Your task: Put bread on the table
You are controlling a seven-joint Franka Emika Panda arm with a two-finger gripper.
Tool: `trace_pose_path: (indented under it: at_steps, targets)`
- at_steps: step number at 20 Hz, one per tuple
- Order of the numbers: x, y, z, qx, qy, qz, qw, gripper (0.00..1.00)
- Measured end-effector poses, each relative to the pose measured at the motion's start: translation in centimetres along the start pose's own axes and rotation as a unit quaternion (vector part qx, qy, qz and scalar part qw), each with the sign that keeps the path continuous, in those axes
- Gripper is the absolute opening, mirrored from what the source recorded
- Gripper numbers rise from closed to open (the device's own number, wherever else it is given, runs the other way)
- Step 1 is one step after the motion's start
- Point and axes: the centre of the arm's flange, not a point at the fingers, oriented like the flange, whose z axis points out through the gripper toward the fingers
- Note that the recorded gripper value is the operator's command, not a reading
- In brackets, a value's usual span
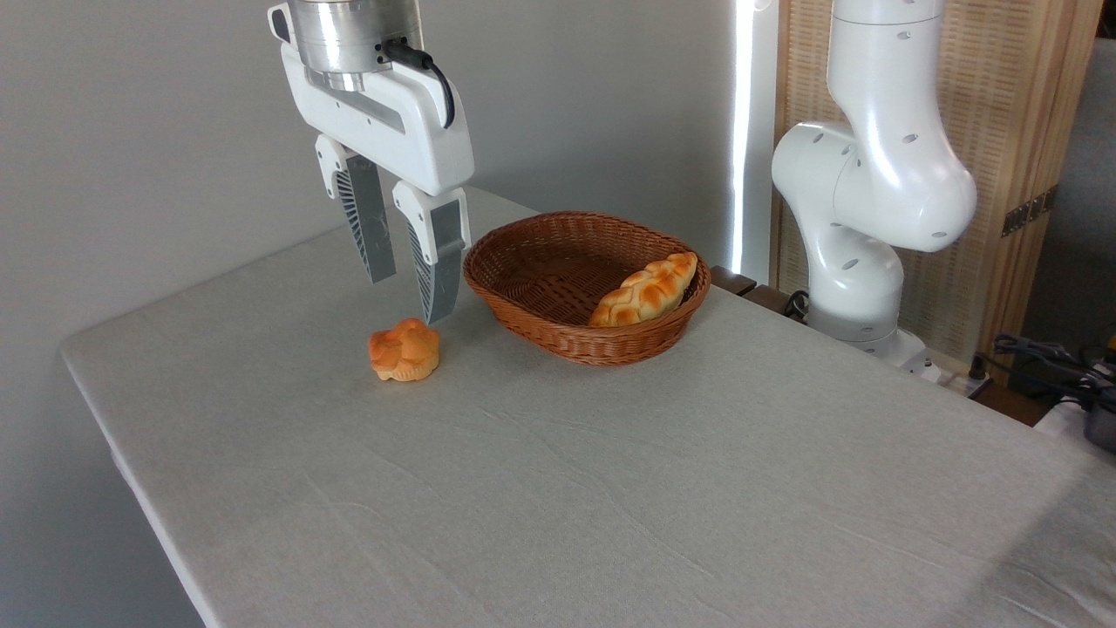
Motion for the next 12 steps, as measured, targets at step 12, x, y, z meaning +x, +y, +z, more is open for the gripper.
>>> trace_pose_path:
  at_steps: [12]
  targets:
    - [-0.12,-0.16,-0.03,0.0,0.0,-0.002,1.0,1.0]
